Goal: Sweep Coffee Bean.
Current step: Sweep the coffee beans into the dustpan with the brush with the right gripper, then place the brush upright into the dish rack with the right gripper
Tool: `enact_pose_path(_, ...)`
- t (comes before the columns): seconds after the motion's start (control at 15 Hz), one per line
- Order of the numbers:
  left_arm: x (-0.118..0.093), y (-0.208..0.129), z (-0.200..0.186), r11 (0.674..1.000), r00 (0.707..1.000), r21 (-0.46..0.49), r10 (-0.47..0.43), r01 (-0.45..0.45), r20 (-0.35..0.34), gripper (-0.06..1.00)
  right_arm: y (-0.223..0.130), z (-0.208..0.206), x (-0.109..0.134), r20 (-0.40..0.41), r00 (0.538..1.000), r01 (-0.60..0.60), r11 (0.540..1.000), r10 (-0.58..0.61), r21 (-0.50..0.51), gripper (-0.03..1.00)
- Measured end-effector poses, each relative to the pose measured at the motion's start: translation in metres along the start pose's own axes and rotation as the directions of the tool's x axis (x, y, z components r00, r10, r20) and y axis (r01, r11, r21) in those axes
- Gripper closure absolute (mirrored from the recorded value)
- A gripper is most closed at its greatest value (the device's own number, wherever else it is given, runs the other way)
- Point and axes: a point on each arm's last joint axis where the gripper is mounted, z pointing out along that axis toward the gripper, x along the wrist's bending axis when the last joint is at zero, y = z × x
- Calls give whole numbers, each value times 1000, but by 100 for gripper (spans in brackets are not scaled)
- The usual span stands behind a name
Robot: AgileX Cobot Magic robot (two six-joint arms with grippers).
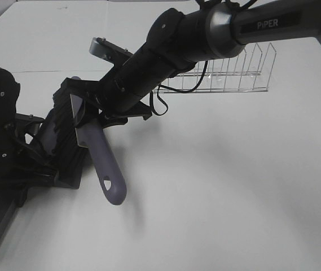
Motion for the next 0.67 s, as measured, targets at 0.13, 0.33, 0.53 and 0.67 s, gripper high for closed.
enact_pose_path(0.13, 0, 0, 0, 1000, 1000, 2, 5, -5, 2, 62, 8, -7, -4, -80, 996, -41, 999, 39, -14, 60)
enact_pose_path(0.33, 0, 0, 0, 1000, 1000, 5, 6, -6, 4, 62, 15, -15, -14, -108, 993, -51, 999, 49, -13, 60)
enact_pose_path(0.53, 2, 0, 0, 1000, 1000, 10, -9, 9, 12, 62, 27, -45, -15, -79, 997, 7, 999, -11, -54, 60)
enact_pose_path(0.67, 7, 1, 1, 999, 998, 22, -46, 45, 33, 62, 38, -85, -7, -46, 995, 84, 990, -90, -115, 60)
